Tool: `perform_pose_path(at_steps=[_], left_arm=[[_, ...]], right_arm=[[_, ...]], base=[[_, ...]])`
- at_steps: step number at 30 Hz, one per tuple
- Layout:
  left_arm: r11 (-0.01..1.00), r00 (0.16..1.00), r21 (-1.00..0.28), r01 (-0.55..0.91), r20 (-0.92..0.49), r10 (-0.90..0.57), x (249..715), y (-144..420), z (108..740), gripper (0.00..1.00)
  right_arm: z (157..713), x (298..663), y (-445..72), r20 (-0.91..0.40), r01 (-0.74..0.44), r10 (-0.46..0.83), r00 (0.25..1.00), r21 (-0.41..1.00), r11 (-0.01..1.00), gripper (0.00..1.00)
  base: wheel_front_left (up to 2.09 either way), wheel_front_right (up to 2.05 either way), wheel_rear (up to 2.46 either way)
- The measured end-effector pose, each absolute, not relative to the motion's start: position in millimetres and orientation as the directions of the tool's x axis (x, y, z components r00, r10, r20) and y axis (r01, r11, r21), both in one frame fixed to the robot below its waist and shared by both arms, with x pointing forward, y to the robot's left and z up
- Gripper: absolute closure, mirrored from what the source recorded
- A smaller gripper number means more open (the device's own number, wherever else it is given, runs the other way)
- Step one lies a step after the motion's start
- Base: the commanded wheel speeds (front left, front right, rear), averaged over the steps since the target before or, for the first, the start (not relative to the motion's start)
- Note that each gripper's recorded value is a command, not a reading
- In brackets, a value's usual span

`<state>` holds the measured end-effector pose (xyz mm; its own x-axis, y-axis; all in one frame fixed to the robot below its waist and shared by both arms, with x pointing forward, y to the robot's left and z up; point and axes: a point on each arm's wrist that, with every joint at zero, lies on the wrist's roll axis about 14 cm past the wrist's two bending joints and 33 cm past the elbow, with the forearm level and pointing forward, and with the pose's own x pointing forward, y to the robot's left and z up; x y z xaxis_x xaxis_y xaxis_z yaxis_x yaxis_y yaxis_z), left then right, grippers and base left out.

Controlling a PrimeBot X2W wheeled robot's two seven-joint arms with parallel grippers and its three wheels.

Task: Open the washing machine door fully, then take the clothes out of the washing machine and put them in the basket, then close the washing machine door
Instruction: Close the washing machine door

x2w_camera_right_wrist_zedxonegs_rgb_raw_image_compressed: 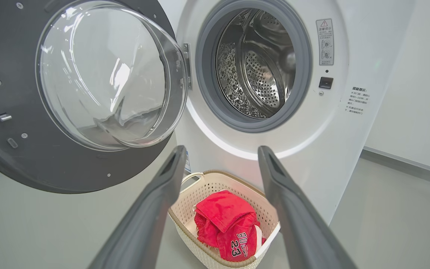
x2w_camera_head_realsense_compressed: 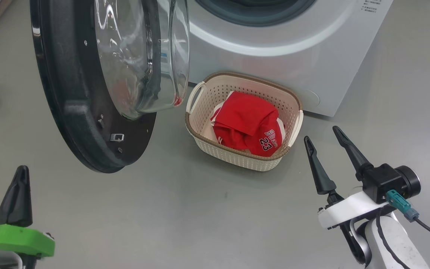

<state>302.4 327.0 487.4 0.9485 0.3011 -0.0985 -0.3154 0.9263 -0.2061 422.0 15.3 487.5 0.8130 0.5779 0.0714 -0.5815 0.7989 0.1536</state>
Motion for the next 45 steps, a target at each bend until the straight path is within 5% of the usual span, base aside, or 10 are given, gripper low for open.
perform_pose_path(at_steps=[5, 6, 7, 38, 39, 40, 41, 45], left_arm=[[0.932, 0.948, -0.176, -0.317, -0.083, 0.307, 298, 326, 481, 1.00], [0.932, 0.947, -0.171, -0.320, -0.075, 0.312, 297, 327, 481, 0.30], [0.930, 0.946, -0.174, -0.324, -0.072, 0.316, 296, 328, 480, 0.00], [0.926, 0.940, -0.170, -0.336, -0.125, 0.318, 290, 324, 456, 0.00], [0.927, 0.940, -0.169, -0.335, -0.126, 0.317, 290, 324, 456, 0.22], [0.927, 0.940, -0.169, -0.334, -0.128, 0.316, 290, 324, 455, 0.72], [0.927, 0.940, -0.168, -0.335, -0.131, 0.316, 290, 324, 455, 1.00], [0.930, 0.941, -0.157, -0.332, -0.125, 0.315, 292, 326, 457, 1.00]], right_arm=[[489, 422, 15, 0.074, -0.580, 0.576, 0.814, 0.153, 0.800, 0.00], [489, 422, 15, 0.074, -0.579, 0.575, 0.815, 0.153, 0.801, 0.00], [489, 421, 15, 0.075, -0.579, 0.575, 0.815, 0.153, 0.801, 0.00], [489, 421, 15, 0.074, -0.577, 0.573, 0.816, 0.160, 0.801, 0.00], [489, 421, 15, 0.074, -0.577, 0.573, 0.816, 0.161, 0.801, 0.00], [488, 421, 15, 0.073, -0.576, 0.573, 0.817, 0.161, 0.801, 0.00], [488, 421, 15, 0.073, -0.576, 0.573, 0.817, 0.161, 0.801, 0.00], [487, 422, 16, 0.071, -0.576, 0.573, 0.817, 0.164, 0.801, 0.00]], base=[[0.00, 0.00, 0.00], [0.00, 0.00, 0.00], [0.00, 0.00, 0.00], [0.00, 0.00, 0.00], [0.00, 0.00, 0.00], [0.00, 0.00, 0.00], [0.00, 0.00, 0.00], [0.00, 0.00, 0.00]])
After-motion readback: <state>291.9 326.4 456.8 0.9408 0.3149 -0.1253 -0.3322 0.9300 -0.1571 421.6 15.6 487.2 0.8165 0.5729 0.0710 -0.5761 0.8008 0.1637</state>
